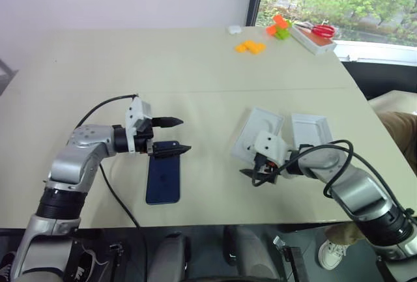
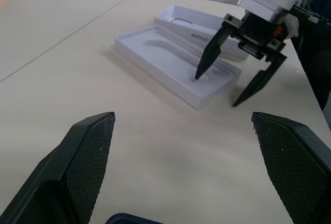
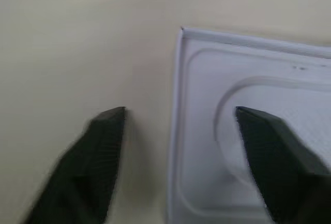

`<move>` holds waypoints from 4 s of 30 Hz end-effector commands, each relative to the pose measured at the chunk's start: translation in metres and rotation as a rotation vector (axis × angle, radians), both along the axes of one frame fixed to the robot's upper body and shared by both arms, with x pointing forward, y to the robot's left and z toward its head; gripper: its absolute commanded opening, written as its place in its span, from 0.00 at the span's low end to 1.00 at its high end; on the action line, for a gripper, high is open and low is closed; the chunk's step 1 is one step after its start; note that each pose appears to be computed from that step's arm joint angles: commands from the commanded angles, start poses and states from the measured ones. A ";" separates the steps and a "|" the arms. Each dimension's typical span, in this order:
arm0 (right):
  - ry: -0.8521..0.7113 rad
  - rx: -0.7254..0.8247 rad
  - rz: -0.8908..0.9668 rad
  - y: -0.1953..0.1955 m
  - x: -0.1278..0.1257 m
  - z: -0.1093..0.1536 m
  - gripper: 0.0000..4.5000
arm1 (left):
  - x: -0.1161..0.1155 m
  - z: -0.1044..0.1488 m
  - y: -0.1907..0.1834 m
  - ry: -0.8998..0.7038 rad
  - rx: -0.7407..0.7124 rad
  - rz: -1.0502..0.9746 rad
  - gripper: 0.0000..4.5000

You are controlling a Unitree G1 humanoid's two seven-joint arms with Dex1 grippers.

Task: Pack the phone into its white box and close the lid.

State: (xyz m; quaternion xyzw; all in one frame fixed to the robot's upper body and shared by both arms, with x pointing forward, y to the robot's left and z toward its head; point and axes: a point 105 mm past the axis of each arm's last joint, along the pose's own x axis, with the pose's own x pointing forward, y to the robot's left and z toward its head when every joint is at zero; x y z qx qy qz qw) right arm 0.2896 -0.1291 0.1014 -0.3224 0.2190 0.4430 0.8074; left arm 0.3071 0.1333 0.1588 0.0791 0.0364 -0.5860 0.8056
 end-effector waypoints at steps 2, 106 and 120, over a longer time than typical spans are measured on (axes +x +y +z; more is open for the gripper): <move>-0.020 -0.027 0.020 0.000 0.000 0.000 0.64 | 0.000 0.012 -0.001 -0.057 -0.016 0.002 1.00; -0.601 -0.172 0.833 0.123 0.000 -0.021 0.01 | -0.053 -0.044 0.078 0.954 -0.075 0.462 1.00; -0.597 -0.318 0.957 0.134 0.005 -0.040 0.01 | -0.043 -0.055 0.056 0.977 -0.106 0.448 1.00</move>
